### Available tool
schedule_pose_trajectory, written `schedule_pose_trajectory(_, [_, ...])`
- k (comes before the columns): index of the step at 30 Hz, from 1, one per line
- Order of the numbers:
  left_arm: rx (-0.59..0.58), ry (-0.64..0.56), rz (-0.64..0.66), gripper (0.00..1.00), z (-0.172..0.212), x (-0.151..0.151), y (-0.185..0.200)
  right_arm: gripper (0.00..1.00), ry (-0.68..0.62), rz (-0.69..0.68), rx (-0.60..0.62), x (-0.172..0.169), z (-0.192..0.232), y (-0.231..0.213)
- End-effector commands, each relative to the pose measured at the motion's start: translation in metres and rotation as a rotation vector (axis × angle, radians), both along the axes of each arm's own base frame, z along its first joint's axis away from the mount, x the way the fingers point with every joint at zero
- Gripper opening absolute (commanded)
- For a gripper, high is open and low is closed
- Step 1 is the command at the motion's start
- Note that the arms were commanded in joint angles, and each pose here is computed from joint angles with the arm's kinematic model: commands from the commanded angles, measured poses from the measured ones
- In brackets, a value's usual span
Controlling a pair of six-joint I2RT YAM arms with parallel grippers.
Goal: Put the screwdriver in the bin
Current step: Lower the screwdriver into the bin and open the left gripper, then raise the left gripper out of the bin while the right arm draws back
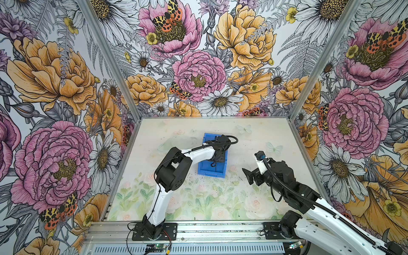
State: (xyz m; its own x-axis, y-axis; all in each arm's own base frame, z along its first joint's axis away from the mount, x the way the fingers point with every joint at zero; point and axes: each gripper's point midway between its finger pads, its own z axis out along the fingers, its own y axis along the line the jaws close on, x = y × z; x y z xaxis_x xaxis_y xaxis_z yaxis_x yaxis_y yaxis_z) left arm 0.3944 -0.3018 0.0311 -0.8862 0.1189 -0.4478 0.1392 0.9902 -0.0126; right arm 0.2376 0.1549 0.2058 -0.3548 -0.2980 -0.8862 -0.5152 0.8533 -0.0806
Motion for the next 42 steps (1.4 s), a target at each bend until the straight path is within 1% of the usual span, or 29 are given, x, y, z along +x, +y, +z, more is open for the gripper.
schedule_pose_trajectory(1, [-0.026, -0.031, 0.006, 0.43, 0.020, 0.002, 0.000, 0.99, -0.029, -0.011, 0.009, 0.002, 0.010, -0.002])
schedule_pose_trajectory(7, [-0.050, -0.069, 0.012, 0.43, 0.041, 0.005, -0.002, 0.99, -0.033, -0.013, 0.010, 0.002, 0.011, -0.003])
schedule_pose_trajectory(11, [-0.044, -0.100, 0.009, 0.44, 0.056, 0.005, -0.001, 0.99, -0.035, -0.015, 0.010, 0.002, 0.012, -0.003])
schedule_pose_trajectory(18, [-0.035, -0.135, 0.008, 0.44, 0.078, 0.000, 0.002, 1.00, -0.040, -0.014, 0.015, 0.002, 0.013, -0.003])
schedule_pose_trajectory(23, [-0.042, -0.178, 0.005, 0.44, 0.104, -0.004, 0.005, 1.00, -0.040, -0.016, 0.024, 0.001, 0.014, -0.004])
schedule_pose_trajectory(29, [-0.055, -0.221, -0.004, 0.49, 0.131, -0.015, 0.008, 1.00, -0.044, -0.022, 0.042, -0.001, 0.015, -0.006])
schedule_pose_trajectory(31, [-0.049, -0.229, -0.009, 0.52, 0.134, -0.020, 0.008, 0.99, -0.045, -0.024, 0.048, -0.002, 0.016, -0.006])
schedule_pose_trajectory(32, [-0.072, -0.259, -0.007, 0.54, 0.152, -0.024, 0.010, 0.99, -0.047, -0.024, 0.052, -0.003, 0.016, -0.007])
schedule_pose_trajectory(38, [-0.089, -0.309, 0.003, 0.64, 0.178, -0.043, 0.018, 1.00, -0.057, -0.015, 0.067, -0.005, 0.022, -0.006])
schedule_pose_trajectory(42, [-0.098, -0.332, 0.013, 0.67, 0.189, -0.056, 0.029, 1.00, -0.065, -0.011, 0.083, -0.006, 0.026, -0.006])
